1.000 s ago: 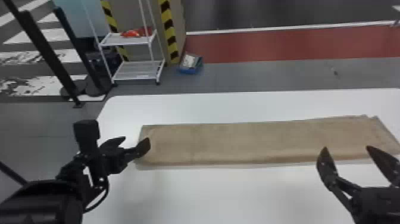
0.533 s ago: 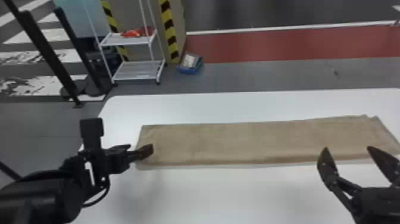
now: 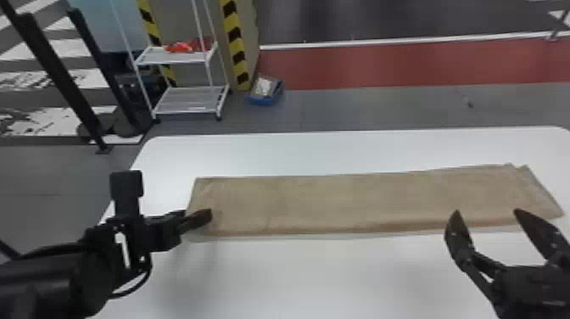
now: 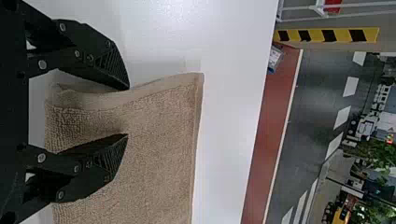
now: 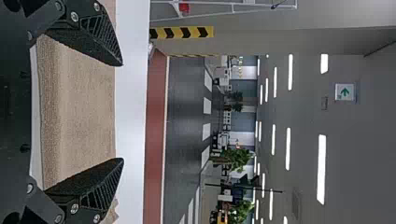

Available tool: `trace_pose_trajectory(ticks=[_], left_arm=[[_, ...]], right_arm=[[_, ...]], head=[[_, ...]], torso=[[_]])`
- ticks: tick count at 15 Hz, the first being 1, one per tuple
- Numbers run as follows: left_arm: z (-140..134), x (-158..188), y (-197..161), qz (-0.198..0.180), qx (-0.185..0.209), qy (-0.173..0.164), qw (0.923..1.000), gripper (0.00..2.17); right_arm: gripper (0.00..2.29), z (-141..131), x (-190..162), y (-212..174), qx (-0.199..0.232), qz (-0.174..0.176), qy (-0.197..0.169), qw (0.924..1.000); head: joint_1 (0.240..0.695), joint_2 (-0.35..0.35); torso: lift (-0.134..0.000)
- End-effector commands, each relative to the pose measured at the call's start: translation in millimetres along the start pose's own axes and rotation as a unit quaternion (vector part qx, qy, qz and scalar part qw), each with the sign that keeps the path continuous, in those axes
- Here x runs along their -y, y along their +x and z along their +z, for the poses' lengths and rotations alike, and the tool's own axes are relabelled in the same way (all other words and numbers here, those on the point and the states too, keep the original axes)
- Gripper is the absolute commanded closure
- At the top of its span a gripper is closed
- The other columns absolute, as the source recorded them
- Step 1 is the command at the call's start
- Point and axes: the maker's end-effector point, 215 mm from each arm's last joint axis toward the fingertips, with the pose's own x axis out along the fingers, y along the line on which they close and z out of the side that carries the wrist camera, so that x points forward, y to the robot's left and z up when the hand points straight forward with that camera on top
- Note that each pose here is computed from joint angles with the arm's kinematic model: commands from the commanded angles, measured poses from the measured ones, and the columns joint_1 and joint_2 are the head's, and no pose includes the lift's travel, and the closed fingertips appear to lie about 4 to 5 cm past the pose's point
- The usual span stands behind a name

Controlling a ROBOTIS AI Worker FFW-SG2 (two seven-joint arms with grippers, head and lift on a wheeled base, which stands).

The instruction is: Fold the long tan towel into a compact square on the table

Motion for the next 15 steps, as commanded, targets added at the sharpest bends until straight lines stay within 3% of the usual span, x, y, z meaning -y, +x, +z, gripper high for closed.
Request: trace_pose_trajectory(ticks=[1,7,11,13,15], left_arm=[[1,-1,-1,0.0,0.001,-0.002,1.0,2.14],[22,-29,-30,-0.034,0.034,-0.027,0.9985,2.15],[42,-82,-58,-0.002,0.064,-0.047,0.9968,2.15],[51,-86,-66,-0.003,0.074,-0.053,0.9959,2.15],[82,-88,-74,-0.002,0.095,-0.045,0.9945,2.15]], right_arm=[[0.17,-1,1,0,-0.001,-0.002,0.002,1.0],[0.17,-4,4,0,-0.003,-0.006,0.001,1.0],[0.17,-3,4,0,-0.003,-0.006,0.001,1.0],[0.17,-3,4,0,-0.003,-0.006,0.001,1.0],[0.17,-1,4,-1,-0.001,-0.006,0.0,1.0]], head=[[0.695,0.135],[0.695,0.146],[0.695,0.188],[0.695,0.235],[0.695,0.252]], torso=[[-0.125],[-0.125],[-0.125],[-0.125],[-0.125]])
